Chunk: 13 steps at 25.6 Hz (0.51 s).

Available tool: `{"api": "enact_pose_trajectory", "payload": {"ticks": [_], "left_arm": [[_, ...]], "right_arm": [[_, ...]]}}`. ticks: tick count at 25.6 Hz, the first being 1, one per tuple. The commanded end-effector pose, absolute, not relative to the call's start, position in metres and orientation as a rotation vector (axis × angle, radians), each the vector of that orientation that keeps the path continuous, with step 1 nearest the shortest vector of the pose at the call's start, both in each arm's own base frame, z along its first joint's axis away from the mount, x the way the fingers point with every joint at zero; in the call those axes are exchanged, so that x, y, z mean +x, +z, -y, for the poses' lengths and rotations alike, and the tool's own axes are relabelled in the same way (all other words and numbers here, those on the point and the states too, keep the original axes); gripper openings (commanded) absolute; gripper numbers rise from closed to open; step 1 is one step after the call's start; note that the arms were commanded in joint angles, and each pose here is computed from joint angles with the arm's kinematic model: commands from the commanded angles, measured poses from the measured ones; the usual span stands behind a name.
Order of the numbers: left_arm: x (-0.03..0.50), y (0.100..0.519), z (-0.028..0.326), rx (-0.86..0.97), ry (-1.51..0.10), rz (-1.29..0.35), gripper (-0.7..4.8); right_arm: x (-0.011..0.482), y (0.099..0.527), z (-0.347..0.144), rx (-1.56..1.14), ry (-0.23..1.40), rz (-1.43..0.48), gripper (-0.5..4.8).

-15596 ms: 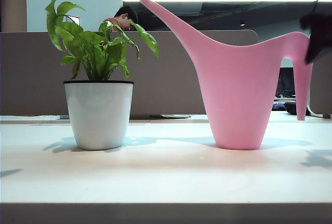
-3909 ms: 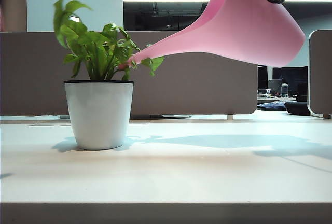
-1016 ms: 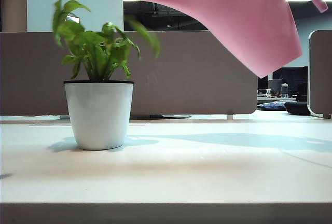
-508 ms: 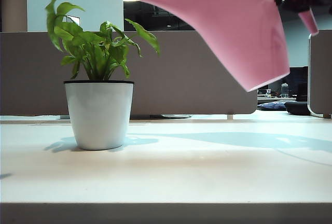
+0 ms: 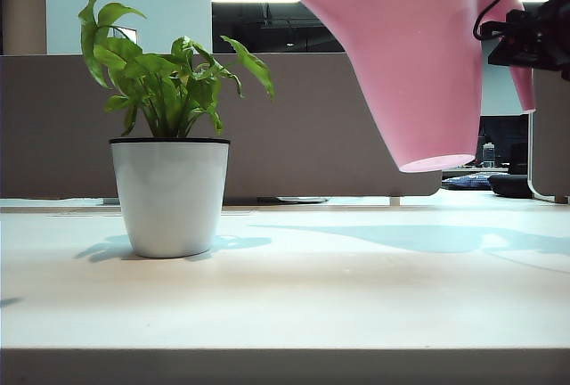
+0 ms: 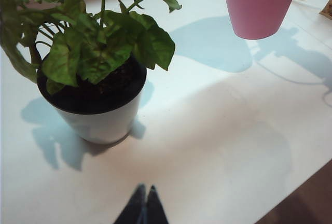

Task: Pick up the watering can from the table, water the potted plant, and put the can back.

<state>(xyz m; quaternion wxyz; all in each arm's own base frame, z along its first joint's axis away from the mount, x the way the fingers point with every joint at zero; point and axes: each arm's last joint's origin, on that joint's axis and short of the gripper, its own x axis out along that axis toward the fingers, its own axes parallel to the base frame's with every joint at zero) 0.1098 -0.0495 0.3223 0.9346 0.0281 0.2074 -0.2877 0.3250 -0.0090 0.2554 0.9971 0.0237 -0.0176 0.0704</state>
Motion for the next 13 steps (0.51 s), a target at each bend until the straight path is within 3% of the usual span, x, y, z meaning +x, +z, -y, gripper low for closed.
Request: {"api": "enact_pose_trajectory", "payload": {"ticks": [1,13], "left_arm": [[0.110,0.324,0.049,0.057,-0.588,-0.410,-0.05],[0.110,0.324,0.049,0.066,-0.564,-0.408,-0.05]], "right_arm": [[0.326,0.260,0.008,0.084,0.208,0.156,0.53],[0.344,0.203,0.009,0.088,0.202,0.131,0.53]]}}
